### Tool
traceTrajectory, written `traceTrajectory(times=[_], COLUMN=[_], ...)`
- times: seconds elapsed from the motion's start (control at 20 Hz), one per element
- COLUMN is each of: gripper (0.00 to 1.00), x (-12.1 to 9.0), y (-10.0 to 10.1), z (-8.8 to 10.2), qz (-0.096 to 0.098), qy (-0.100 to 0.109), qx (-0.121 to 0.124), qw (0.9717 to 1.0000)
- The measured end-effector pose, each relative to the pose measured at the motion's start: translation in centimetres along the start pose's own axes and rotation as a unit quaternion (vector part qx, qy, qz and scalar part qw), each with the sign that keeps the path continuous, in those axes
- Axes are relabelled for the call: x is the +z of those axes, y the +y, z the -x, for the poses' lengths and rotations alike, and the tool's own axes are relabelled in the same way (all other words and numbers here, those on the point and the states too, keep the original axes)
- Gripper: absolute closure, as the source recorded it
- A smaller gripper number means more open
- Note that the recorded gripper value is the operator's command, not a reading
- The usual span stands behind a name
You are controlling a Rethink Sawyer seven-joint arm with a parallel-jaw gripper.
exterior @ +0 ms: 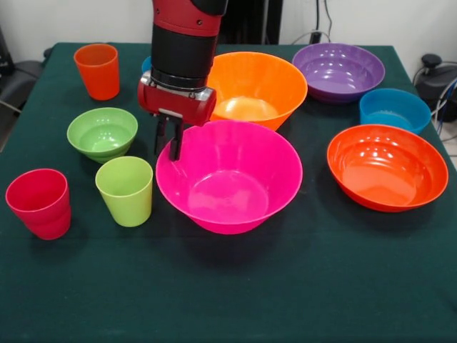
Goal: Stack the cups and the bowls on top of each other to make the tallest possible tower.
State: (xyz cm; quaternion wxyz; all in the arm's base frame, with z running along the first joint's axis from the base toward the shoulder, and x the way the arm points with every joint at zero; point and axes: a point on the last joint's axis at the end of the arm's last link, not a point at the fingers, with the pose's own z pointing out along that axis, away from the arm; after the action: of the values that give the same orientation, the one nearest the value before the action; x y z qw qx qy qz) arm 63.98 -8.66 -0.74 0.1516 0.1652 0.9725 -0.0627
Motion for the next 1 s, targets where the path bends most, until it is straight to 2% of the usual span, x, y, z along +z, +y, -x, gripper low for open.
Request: traceTrajectory(times=[0.3, 0.5, 1.0], gripper=[1.00, 1.00, 1.00], x=[-0.6, -1.8, -5.8], y=[0.3, 0.9, 3.9], z=[0.1, -0.1, -0.7], qz=[0.003, 0.004, -0.004], qy=[-0.002, -0.004, -0.020], qx=[0.000, -0.005, -0.042], qw=[1.0000, 1.0000, 0.9989])
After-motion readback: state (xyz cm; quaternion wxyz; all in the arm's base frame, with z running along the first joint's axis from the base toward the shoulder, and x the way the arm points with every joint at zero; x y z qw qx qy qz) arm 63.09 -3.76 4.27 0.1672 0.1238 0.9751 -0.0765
